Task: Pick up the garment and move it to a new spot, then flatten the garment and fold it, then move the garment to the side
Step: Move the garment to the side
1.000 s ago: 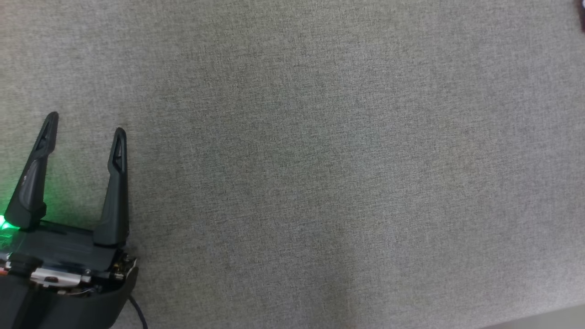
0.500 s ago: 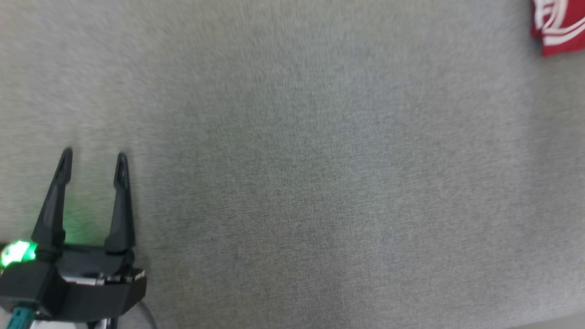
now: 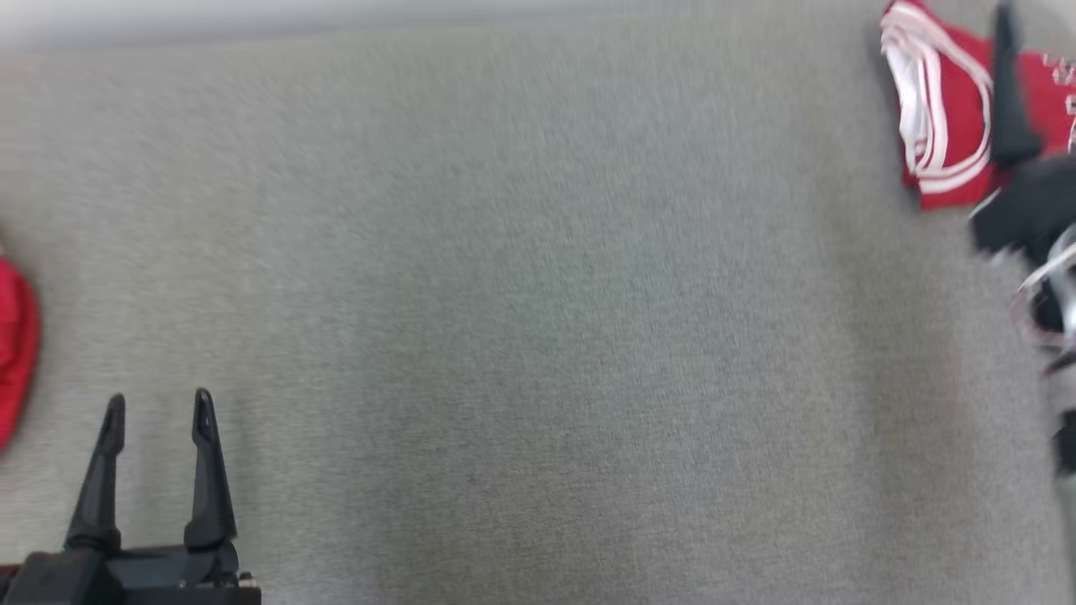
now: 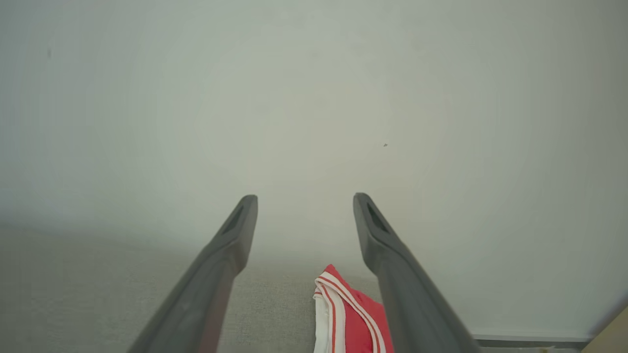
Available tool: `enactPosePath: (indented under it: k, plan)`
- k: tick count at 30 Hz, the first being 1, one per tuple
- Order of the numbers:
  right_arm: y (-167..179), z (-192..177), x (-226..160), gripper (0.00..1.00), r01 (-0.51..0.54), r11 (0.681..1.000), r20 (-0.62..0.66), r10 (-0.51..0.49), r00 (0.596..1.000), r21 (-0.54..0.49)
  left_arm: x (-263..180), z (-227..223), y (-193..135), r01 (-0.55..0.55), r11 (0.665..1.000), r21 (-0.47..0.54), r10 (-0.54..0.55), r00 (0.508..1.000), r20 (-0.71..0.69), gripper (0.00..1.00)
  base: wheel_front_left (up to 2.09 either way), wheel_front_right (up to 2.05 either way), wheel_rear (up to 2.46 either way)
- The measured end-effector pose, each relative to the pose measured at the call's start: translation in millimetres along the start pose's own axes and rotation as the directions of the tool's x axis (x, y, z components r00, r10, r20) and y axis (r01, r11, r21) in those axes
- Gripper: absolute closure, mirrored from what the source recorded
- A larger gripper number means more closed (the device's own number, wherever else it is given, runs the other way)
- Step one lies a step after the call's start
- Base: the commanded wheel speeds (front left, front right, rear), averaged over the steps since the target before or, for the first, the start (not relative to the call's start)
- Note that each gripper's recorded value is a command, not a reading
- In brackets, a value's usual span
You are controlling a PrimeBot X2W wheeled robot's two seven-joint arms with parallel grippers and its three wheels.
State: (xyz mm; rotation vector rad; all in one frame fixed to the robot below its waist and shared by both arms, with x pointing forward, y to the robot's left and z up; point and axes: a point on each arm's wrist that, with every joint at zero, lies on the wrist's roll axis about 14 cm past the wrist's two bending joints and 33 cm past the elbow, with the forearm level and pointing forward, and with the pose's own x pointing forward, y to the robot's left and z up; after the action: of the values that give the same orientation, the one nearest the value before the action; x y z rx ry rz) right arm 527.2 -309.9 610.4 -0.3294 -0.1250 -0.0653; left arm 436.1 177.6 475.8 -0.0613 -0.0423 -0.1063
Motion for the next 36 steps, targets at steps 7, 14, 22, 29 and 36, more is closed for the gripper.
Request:
enactPosePath:
  k: [7, 14, 22, 29, 36]
  plan:
    - [48.3, -10.5, -39.6, 0.00, -0.072, 0.991, -0.002, 0.073, 0.997, 0.116, -25.8, 19.8, 10.1, -0.048, 0.999, 0.006, 0.048, 0.998, 0.029, 0.00, 0.00, 0.00, 0.00]
    - [84.7, -21.3, -76.0, 0.00, -0.110, 0.970, -0.009, 0.115, 0.993, 0.218, -46.0, 32.3, 19.1, -0.087, 0.996, 0.013, 0.086, 0.995, 0.050, 0.00, 0.00, 0.00, 0.00]
    - [107.6, -26.9, -113.6, 0.00, -0.116, 0.944, 0.001, 0.121, 0.993, 0.309, -62.9, 37.0, 23.5, -0.110, 0.994, 0.007, 0.109, 0.992, 0.057, 0.00, 0.00, 0.00, 0.00]
    - [110.0, -35.8, -145.0, 0.00, -0.068, 0.927, -0.014, 0.079, 0.997, 0.370, -71.2, 34.4, 23.1, -0.116, 0.993, -0.001, 0.115, 0.992, 0.047, 0.00, 0.00, 0.00, 0.00]
    - [117.0, -44.7, -171.3, 0.00, -0.045, 0.912, -0.041, 0.067, 0.997, 0.407, -79.5, 32.8, 23.1, -0.118, 0.993, 0.007, 0.118, 0.992, 0.039, 0.00, 0.00, 0.00, 0.00]
